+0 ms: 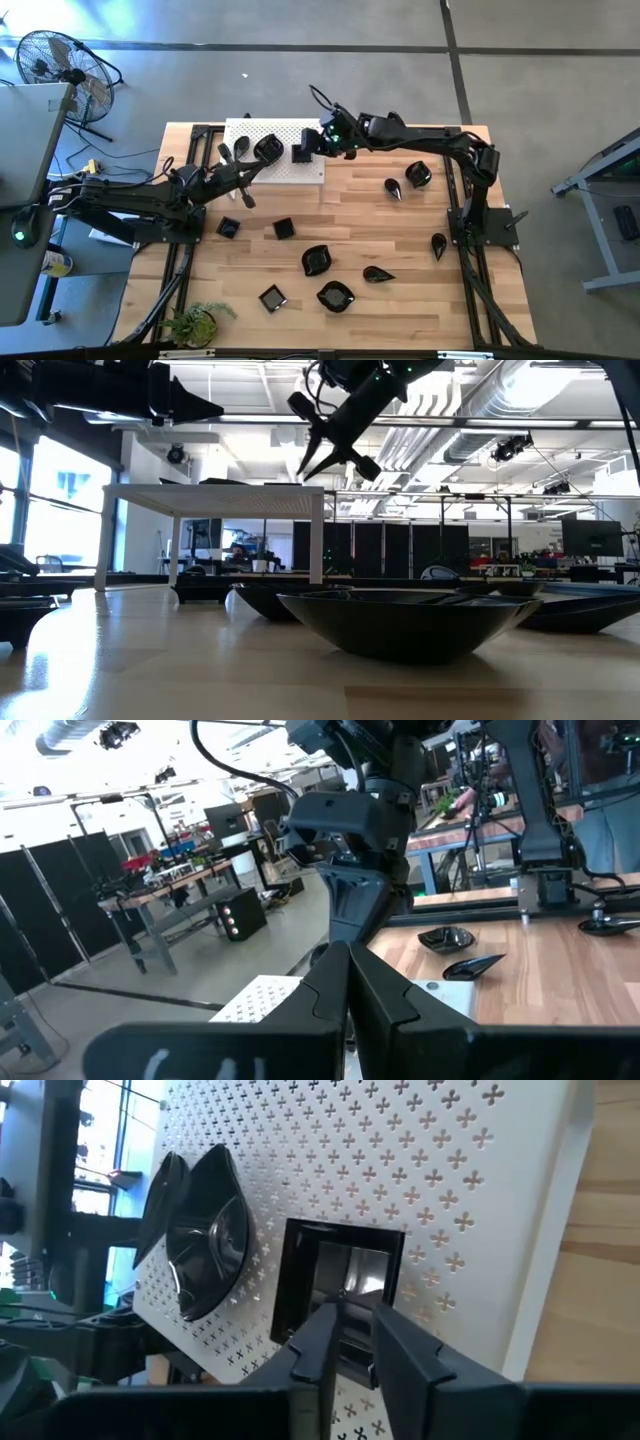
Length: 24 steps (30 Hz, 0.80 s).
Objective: Pick & Place Mini shaped plates
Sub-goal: Stack the square plate on top of the square plate on the shelf, then stack the leaf-shaped plate on top of the leaf-shaped plate on the shelf
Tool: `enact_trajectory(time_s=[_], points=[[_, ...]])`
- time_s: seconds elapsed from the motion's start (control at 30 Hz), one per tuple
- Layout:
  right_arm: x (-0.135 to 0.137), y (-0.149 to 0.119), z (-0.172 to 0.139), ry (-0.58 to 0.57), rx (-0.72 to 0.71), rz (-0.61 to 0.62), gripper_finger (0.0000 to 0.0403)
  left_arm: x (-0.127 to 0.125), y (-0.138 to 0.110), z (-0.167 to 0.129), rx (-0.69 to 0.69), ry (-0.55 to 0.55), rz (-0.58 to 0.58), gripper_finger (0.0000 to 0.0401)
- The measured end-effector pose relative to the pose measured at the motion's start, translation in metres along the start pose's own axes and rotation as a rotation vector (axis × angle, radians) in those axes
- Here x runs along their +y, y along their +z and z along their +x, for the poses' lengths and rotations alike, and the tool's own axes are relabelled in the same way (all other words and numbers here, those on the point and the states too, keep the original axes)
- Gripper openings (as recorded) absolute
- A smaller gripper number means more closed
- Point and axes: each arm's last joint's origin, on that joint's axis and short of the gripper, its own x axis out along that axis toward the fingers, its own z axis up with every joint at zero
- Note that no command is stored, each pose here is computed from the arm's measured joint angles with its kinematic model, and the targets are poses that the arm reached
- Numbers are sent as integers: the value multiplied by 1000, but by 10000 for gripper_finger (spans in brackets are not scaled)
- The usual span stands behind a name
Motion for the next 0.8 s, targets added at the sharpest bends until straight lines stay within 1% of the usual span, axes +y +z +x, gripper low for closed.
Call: enact_trajectory(time_s=[0.13,0.23,0.3,0.37,0.43,0.53,0.6,0.7,0.8], points=[[0,0,0,4,1,-26,75,0,0,0,0,0,0,1],[2,0,0,32,11,-84,82,0,0,0,1,-1,1,1],[4,0,-1,56,35,-144,82,0,0,0,3,-2,1,1],[5,0,-5,81,58,-252,77,0,0,0,3,-2,2,1],[9,-6,-12,82,51,-410,63,0,-1,0,7,-4,2,1],[18,-20,-27,53,-49,-654,21,-1,-2,0,20,-22,9,1],[22,-31,-36,83,-92,-773,7,-2,-3,0,27,-25,6,1],[19,-48,-46,197,-147,-881,11,-2,-5,0,39,-36,-5,1],[3,-67,-52,296,-204,-948,3,-3,-5,0,43,-41,-15,1]])
